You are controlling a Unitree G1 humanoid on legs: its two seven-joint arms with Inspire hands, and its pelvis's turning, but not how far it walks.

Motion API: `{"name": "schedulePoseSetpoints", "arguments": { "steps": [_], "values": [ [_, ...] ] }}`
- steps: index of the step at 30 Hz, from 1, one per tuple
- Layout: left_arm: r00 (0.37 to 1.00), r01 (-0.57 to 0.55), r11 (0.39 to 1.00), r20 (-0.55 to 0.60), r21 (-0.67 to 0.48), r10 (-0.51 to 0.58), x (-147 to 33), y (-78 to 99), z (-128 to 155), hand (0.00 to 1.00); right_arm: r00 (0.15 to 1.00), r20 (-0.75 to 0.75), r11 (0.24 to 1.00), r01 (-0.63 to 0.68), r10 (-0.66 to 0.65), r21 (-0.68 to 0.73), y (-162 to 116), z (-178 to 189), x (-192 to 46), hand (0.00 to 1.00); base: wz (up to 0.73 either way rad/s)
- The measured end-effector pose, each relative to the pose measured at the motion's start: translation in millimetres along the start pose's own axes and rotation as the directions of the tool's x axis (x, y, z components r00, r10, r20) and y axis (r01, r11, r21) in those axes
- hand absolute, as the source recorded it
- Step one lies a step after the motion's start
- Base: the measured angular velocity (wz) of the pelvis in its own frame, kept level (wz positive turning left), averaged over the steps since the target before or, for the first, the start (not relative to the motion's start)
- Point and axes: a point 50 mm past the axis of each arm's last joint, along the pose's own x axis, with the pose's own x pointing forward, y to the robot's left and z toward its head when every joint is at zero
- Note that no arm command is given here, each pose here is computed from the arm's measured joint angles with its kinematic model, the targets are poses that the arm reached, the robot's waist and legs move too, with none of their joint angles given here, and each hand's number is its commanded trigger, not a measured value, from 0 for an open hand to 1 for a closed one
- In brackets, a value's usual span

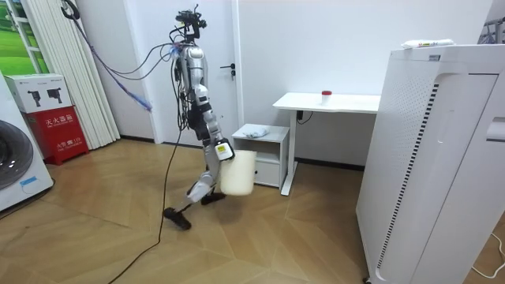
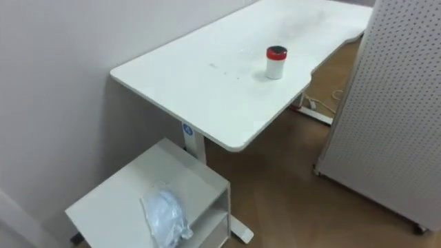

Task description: Pick garbage

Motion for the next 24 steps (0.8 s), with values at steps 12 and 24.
{"name": "schedulePoseSetpoints", "arguments": {
  "steps": [12,24],
  "values": [
    [0.857,-0.210,0.973,0.461,-0.097,0.231,-5.8,15.8,126.8,0.00,0.992,0.109,0.997,-0.057,0.062,-0.044,24.3,35.6,5.6,1.00,0.01],
    [0.732,-0.306,0.947,0.611,-0.100,0.302,-14.5,17.0,182.5,0.00,0.980,0.174,0.989,-0.076,0.098,-0.127,32.6,63.3,6.7,1.00,-0.08]
  ]
}}
